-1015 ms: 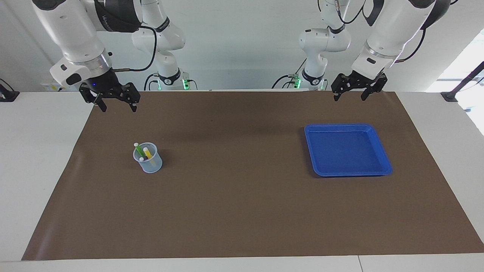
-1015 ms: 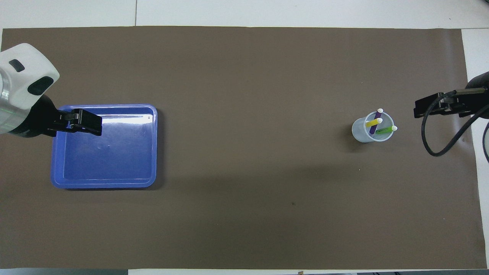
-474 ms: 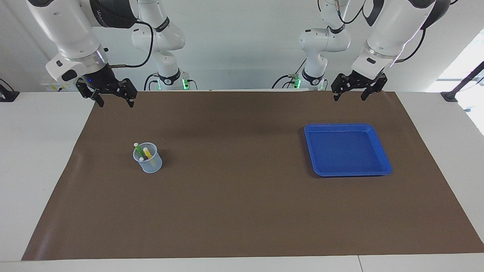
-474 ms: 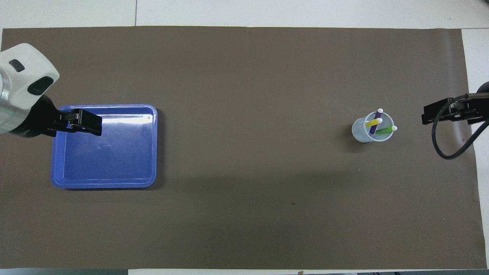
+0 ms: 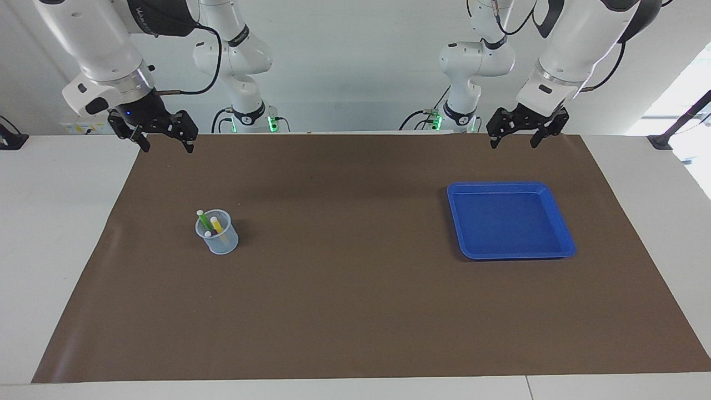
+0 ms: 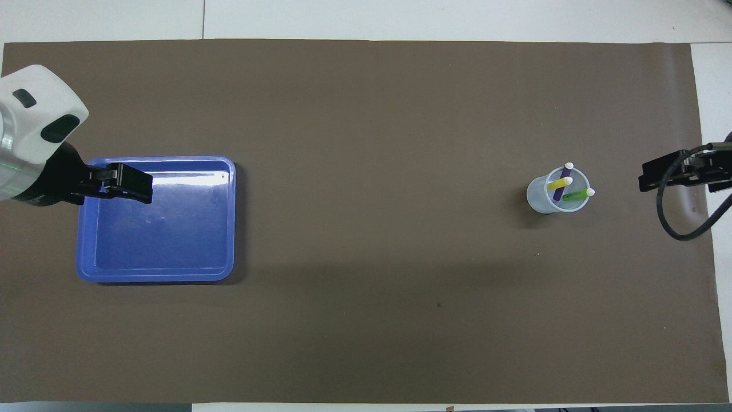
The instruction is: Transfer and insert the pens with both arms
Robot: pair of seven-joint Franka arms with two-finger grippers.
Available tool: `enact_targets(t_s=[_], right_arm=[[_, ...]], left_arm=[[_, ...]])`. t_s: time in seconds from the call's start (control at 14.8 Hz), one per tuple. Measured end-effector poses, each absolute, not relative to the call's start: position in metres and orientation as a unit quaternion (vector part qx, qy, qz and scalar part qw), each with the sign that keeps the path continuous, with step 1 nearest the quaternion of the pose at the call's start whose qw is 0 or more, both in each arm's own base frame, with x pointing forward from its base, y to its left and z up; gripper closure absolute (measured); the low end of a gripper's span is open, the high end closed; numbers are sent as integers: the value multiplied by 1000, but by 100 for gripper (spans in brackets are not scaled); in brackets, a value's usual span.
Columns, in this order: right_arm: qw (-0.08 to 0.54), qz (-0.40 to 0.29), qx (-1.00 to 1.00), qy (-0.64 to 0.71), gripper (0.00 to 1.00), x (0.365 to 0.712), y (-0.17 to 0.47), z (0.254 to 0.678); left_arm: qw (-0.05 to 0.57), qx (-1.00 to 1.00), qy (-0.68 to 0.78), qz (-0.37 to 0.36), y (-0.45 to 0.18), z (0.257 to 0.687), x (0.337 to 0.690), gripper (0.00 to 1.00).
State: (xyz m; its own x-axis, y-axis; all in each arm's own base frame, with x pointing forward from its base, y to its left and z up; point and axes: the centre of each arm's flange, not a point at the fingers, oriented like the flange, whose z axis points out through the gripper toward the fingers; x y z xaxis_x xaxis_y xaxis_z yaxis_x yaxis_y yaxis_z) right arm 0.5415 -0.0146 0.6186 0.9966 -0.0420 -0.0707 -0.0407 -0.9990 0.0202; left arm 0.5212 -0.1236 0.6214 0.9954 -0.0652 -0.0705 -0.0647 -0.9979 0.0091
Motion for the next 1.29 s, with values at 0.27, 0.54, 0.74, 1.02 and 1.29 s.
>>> enact_targets(t_s=[0.27,0.54,0.74,1.02,1.29], right_arm=[[9,-43,999,-18,0,540,-12,618],[10,-42,999,-18,0,540,-12,618],[10,-40,999,-18,0,540,-12,619],[10,-36,999,-18,0,541,-11,620],[10,-36,999,-19,0,541,-12,620]], left_arm=[[3,999,-33,-35,-124,621,521,0],[3,999,-33,-36,-124,621,521,0],[3,999,-32,-36,-124,621,521,0],[3,999,-32,-36,-124,621,521,0],[3,999,-32,-36,-124,621,521,0]])
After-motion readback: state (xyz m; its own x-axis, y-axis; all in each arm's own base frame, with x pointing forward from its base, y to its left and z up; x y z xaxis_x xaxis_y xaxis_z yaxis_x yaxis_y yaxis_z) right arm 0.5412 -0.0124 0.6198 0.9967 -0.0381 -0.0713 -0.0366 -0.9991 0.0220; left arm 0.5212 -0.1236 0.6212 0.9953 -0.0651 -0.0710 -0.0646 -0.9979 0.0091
